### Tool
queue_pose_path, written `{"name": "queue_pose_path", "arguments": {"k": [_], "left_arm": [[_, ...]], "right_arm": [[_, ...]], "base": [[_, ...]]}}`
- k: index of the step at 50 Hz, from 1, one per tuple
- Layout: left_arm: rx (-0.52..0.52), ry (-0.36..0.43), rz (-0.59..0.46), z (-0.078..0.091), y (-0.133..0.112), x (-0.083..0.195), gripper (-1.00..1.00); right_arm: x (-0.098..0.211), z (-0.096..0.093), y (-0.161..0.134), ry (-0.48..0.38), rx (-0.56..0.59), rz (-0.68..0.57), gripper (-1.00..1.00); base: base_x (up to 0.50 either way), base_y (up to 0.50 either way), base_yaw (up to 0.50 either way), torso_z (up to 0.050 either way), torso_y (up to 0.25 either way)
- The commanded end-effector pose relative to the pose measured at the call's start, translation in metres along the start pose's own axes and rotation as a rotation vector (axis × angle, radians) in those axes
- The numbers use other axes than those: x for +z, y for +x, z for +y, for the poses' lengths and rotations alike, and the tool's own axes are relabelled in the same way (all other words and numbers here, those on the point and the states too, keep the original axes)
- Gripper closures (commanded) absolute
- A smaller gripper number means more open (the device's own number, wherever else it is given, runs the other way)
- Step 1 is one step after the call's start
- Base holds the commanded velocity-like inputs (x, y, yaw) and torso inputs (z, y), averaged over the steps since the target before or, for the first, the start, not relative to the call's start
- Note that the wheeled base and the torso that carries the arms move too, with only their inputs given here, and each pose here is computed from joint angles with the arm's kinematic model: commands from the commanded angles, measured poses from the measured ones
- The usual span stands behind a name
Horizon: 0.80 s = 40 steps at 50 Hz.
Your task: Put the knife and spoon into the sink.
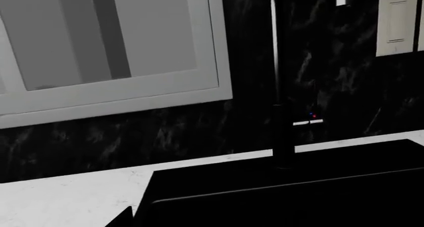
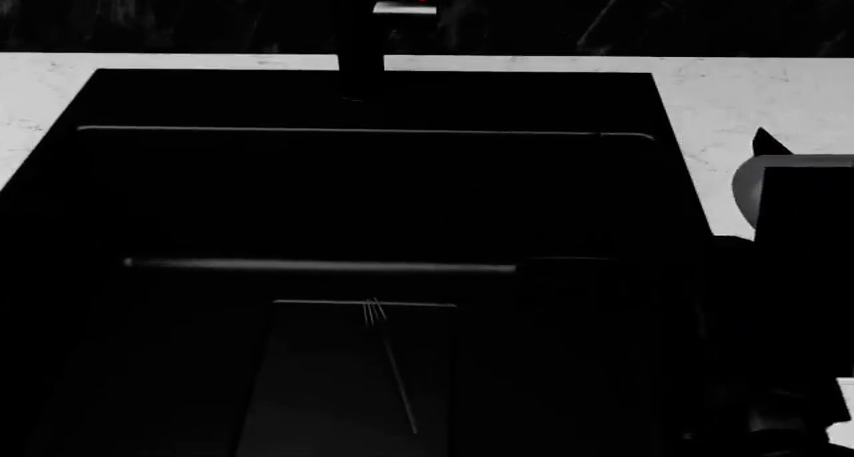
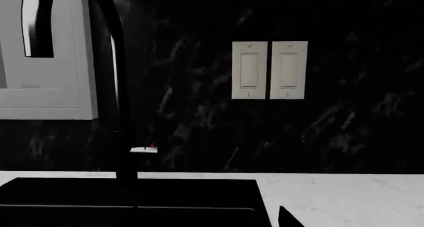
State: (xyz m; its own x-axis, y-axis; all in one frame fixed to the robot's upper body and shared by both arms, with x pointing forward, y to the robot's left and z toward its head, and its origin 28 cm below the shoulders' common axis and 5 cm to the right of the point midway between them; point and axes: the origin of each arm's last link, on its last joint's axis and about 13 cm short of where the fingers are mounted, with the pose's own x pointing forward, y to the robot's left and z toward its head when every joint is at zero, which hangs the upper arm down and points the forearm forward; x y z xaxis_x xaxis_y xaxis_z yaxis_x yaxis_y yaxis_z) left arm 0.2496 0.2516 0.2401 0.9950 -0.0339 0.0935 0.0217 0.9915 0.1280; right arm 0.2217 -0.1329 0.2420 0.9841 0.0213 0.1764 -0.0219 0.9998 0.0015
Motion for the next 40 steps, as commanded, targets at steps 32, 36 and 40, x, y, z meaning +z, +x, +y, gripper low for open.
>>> {"name": "queue_pose_path", "arguments": {"k": [32,36,40], "left_arm": [[0.036,0.041,0.023,0.005,-0.005,-0.007,-1.00],[0.042,0.039,0.024,0.007,-0.006,-0.008,-1.00],[0.043,0.038,0.026,0.007,-0.007,-0.010,-1.00]], "right_arm": [[0.014,-0.071,-0.104,-0.161,-0.700,0.314,-1.00],[0.008,-0.071,-0.107,-0.160,-0.701,0.361,-1.00],[-0.002,-0.070,-0.110,-0.135,-0.679,0.399,-1.00]], "base": [[0.00,0.00,0.00,0.000,0.000],[0.00,0.00,0.00,0.000,0.000],[0.00,0.00,0.00,0.000,0.000]]}}
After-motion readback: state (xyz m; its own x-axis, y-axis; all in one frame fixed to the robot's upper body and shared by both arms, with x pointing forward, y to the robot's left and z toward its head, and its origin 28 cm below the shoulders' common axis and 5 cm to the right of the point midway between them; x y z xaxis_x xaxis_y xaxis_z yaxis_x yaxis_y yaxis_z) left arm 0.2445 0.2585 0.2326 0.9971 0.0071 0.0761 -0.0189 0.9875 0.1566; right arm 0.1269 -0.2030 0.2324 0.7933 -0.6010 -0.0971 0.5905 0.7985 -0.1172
